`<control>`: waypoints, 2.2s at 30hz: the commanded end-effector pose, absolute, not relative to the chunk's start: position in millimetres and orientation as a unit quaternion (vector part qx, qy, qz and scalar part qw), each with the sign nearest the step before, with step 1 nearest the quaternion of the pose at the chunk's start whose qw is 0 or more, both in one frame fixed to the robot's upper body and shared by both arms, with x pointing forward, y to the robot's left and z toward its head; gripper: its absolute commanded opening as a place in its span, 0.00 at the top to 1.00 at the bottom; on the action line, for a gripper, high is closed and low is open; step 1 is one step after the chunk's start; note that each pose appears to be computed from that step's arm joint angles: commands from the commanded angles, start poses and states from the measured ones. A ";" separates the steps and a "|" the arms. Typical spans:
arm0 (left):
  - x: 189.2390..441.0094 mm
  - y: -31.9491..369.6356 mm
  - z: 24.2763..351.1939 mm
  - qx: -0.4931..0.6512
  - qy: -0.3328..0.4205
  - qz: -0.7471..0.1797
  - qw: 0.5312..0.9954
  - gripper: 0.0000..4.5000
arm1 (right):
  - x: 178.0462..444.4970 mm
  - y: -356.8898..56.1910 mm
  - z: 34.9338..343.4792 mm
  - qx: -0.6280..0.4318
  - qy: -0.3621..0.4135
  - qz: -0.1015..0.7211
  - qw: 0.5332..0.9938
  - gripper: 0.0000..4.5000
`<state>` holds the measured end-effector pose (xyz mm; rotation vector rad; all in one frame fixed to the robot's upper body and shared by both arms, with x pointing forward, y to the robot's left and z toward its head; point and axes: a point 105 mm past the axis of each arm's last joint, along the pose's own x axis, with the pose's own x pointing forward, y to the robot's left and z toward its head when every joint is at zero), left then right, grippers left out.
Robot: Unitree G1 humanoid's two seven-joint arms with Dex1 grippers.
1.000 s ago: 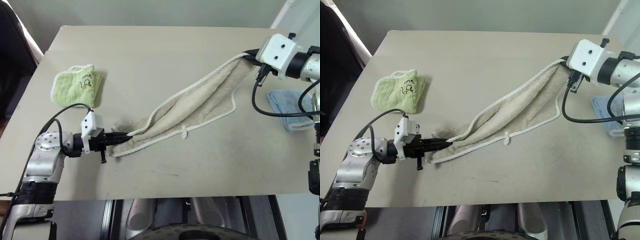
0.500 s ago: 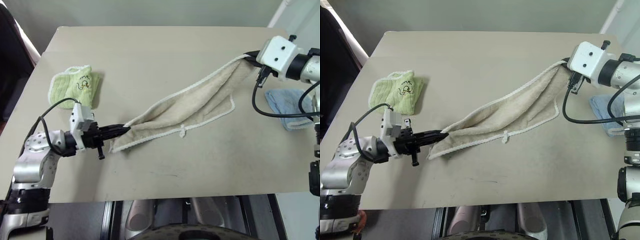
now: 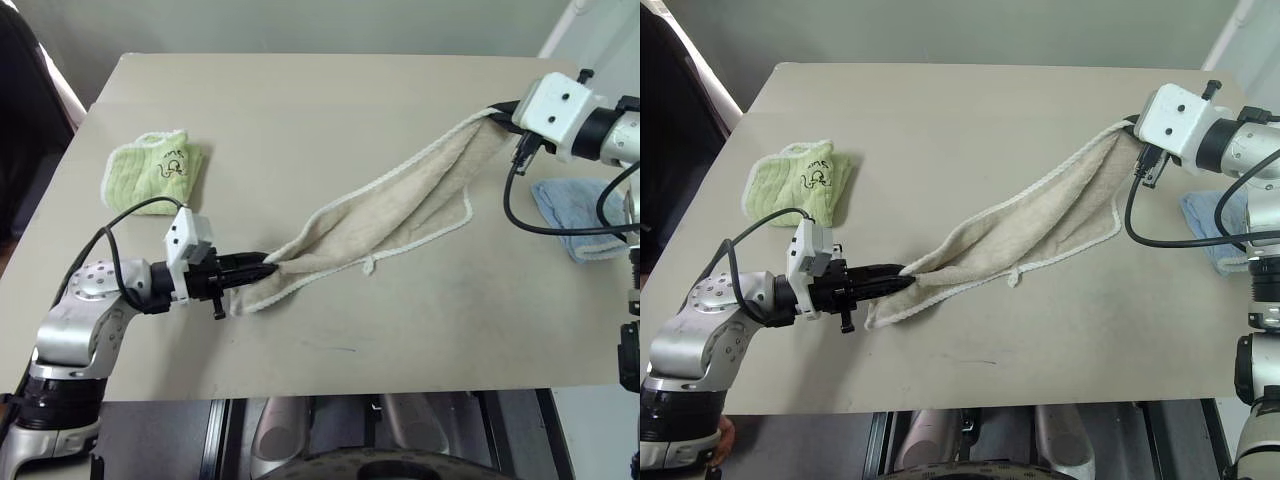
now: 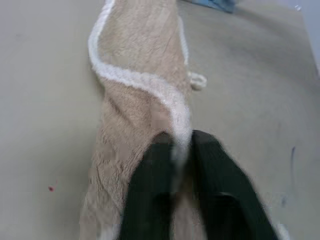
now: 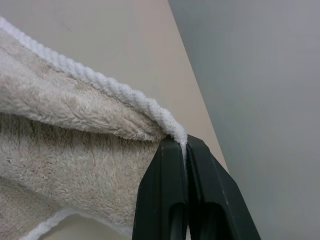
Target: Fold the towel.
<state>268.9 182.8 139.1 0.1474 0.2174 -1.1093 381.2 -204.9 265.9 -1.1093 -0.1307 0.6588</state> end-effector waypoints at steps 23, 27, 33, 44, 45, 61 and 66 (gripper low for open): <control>265.5 172.0 117.6 0.112 0.080 -0.543 0.829 0.40 | 376.1 -208.2 281.5 -0.531 -0.084 0.286 0.793 1.00; 266.4 171.9 113.5 0.118 0.085 -0.544 0.827 0.40 | 375.0 -209.9 281.9 -0.532 -0.084 0.283 0.794 1.00; 268.8 169.9 115.2 0.111 0.085 -0.543 0.828 0.48 | 374.7 -211.7 281.4 -0.534 -0.081 0.281 0.794 1.00; 264.0 175.5 114.6 0.113 0.094 -0.541 0.828 1.00 | 375.3 -210.9 280.2 -0.534 -0.080 0.283 0.793 1.00; 264.0 175.6 114.9 0.110 0.092 -0.540 0.830 1.00 | 375.3 -210.7 280.0 -0.534 -0.080 0.283 0.793 1.00; 268.4 178.3 109.5 0.119 0.103 -0.530 0.833 0.45 | 375.2 -211.3 278.2 -0.536 -0.078 0.282 0.792 1.00; 268.5 176.9 105.5 0.133 0.100 -0.529 0.832 0.14 | 374.8 -212.9 275.7 -0.539 -0.075 0.280 0.791 1.00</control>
